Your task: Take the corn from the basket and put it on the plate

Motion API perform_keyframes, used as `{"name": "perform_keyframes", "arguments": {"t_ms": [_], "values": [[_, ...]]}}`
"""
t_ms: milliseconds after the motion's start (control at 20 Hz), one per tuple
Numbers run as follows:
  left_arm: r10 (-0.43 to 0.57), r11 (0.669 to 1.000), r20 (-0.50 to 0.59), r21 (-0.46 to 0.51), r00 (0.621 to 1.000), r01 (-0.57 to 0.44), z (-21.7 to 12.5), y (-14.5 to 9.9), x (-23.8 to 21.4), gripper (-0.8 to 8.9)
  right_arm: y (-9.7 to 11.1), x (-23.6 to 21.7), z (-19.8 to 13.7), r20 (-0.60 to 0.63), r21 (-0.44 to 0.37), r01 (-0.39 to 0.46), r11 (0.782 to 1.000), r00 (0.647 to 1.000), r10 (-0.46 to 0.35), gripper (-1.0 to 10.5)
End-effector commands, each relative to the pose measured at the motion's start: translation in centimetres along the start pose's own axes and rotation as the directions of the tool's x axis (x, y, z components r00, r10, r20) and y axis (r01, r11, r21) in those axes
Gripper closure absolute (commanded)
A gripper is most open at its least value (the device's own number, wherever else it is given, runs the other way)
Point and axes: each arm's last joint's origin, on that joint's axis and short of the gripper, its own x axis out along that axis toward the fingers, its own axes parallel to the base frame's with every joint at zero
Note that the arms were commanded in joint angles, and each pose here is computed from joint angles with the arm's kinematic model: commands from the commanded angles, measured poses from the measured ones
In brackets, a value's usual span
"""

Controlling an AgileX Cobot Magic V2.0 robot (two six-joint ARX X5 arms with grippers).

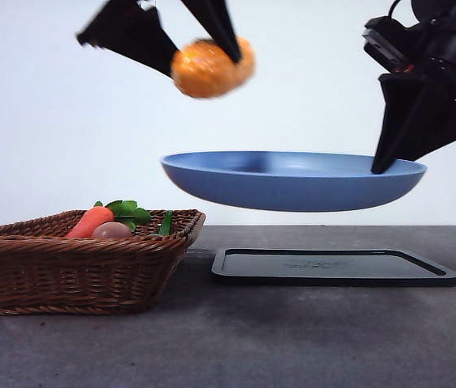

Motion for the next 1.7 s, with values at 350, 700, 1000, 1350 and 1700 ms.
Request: {"name": "perform_keyframes", "arguments": {"t_ms": [350,700,1000,1350,1700], "values": [[-0.015,0.998,-0.155,0.052,0.988,0.023,-1.0,-1.2,5.9,6.06,0.4,0.1,0.6,0.011,0.013,-0.038,0.999,0.999,0.038,9.4],[-0.017,0.998,-0.178,0.058,0.984,0.028,-1.3,-1.5,6.5,4.44,0.4,0.1,0.6,0.007,0.014,-0.037,0.999,0.999,0.037,9.4],[-0.010,0.998,-0.208,0.061,0.978,0.023,-0.7,-1.8,5.4,4.32,0.3,0.1,0.5,0.002,0.017,-0.032,0.999,0.999,0.032,9.4],[-0.016,0.992,-0.181,0.118,0.983,0.038,2.9,-3.4,1.4,4.32,0.2,0.3,0.6,-0.001,0.021,-0.023,1.000,1.000,0.023,9.4],[-0.020,0.988,-0.120,0.152,0.993,0.038,4.7,-4.3,-1.8,4.34,-1.5,0.5,1.4,0.034,0.057,-0.008,0.998,0.999,0.006,9.4]]}}
